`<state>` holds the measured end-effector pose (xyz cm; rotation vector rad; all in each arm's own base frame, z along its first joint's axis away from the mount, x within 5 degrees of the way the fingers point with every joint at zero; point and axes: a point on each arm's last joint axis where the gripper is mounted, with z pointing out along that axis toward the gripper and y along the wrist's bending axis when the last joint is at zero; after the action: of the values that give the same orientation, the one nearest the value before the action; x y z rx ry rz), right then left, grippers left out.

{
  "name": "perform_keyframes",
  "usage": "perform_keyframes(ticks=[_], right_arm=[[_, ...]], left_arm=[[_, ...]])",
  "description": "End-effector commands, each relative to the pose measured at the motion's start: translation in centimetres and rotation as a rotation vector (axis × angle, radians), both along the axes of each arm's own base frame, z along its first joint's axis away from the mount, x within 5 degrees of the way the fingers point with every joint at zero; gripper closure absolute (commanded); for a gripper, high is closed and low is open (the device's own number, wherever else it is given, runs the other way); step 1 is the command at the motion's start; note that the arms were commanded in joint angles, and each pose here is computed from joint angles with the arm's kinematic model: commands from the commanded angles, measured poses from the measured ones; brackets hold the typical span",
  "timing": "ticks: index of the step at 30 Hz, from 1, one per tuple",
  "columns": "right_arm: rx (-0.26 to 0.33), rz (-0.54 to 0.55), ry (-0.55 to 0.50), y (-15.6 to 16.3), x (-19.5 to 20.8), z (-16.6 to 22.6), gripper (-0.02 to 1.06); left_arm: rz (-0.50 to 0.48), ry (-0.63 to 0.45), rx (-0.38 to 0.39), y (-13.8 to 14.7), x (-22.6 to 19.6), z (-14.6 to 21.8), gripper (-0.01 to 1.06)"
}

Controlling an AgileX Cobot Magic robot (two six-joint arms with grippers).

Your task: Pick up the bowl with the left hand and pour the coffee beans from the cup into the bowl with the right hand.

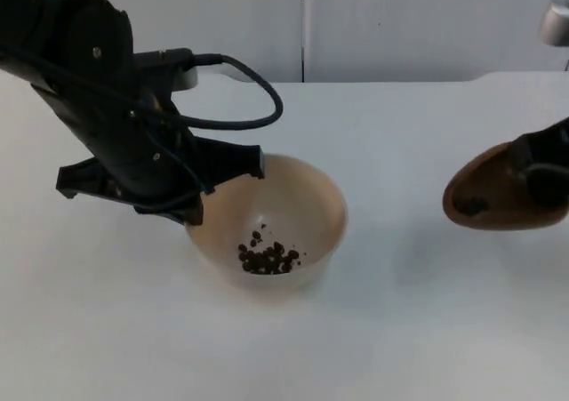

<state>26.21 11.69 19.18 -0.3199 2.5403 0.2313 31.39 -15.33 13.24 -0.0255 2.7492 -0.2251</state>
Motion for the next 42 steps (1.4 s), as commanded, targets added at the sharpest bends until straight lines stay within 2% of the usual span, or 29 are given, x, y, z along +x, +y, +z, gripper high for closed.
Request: perform_keyframes(ticks=[1, 26, 31, 42], right_arm=[[0.029, -0.029, -0.023, -0.2, 0.0, -0.2, 1.05], [-0.022, -0.06, 0.125, 0.6, 1.8, -10.0, 1.05], [-0.034, -0.061, 0.15, 0.6, 1.7, -11.3, 1.05], [-0.04, -0.061, 0.161, 0.5, 1.7, -11.8, 1.04]], left_arm=[[-0.005, -0.003, -0.002, -0.1, 0.1, -0.3, 1.05], [-0.003, -0.002, -0.005, -0.2, 0.2, -0.7, 1.05], [-0.04, -0.013, 0.015, -0.1, 0.2, -0.7, 1.05], [-0.048, -0.022, 0.018, -0.2, 0.3, -0.6, 1.05]])
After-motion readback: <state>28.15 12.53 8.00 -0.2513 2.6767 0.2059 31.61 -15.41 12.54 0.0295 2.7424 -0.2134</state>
